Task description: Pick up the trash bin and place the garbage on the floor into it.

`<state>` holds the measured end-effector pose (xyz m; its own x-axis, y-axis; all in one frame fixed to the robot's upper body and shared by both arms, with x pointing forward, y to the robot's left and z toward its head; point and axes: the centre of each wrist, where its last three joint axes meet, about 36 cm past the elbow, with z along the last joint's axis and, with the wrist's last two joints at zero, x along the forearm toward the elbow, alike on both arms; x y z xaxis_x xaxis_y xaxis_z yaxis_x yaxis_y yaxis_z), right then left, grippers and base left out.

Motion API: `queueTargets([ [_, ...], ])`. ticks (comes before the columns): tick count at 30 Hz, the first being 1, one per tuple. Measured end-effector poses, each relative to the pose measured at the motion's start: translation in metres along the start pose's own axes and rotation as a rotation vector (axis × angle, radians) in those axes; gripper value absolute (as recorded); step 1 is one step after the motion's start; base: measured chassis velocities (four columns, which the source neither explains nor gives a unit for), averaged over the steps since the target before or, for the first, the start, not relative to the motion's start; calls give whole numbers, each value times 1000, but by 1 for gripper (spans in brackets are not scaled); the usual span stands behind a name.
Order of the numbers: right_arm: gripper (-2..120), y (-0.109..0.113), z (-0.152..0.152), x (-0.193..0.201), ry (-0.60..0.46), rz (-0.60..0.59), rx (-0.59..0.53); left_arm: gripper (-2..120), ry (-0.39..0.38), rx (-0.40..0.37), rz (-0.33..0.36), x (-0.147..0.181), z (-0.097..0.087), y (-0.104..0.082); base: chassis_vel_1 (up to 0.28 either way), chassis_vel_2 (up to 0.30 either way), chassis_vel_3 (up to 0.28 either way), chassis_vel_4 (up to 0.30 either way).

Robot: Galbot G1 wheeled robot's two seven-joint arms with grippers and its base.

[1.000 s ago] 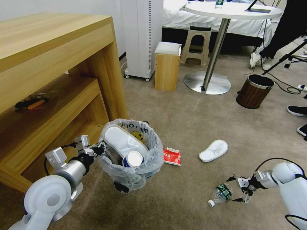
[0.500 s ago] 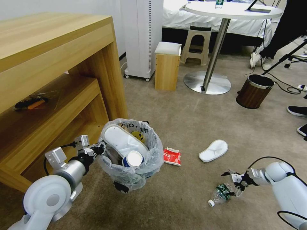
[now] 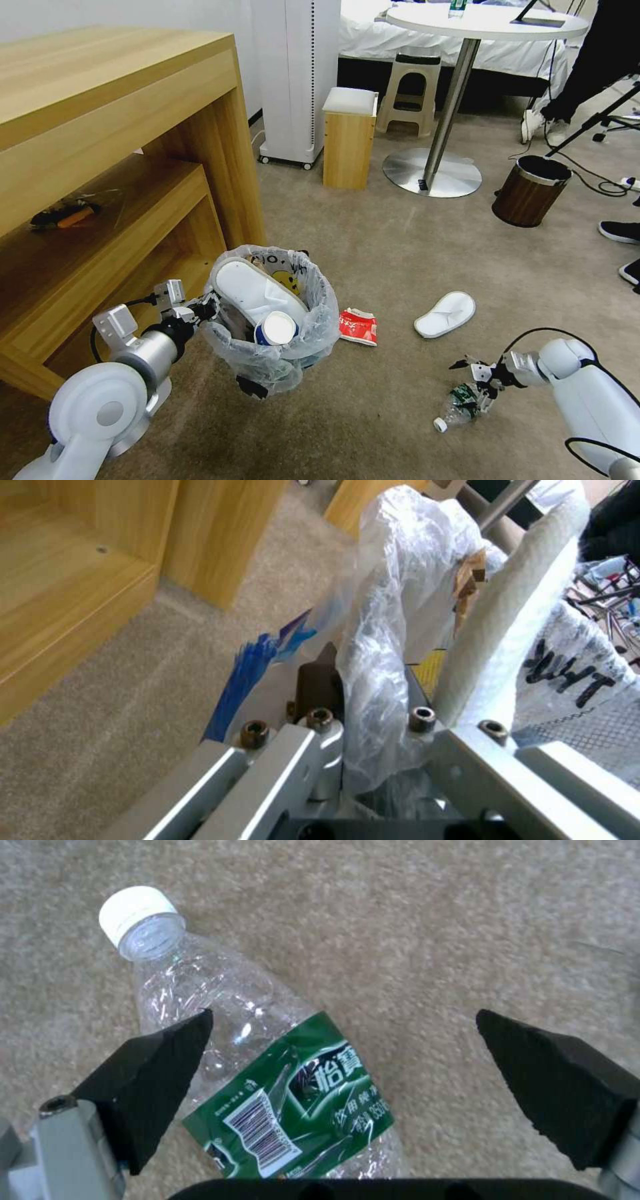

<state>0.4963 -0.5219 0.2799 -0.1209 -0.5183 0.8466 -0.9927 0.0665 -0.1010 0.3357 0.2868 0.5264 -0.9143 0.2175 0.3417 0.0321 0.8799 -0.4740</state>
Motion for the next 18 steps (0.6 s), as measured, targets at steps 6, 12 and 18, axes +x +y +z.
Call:
queueTargets([
  [6,100,3,-1,-7,2,-53,5,2,-3,0,-2,0,-2,2,0,0,0,0],
  [12,100,3,-1,-8,5,-76,12,2,-3,1,-3,-1,-2,2,0,0,0,0],
  [18,100,2,-1,-3,-7,-73,17,2,-6,-2,1,-1,-4,2,0,0,0,0],
])
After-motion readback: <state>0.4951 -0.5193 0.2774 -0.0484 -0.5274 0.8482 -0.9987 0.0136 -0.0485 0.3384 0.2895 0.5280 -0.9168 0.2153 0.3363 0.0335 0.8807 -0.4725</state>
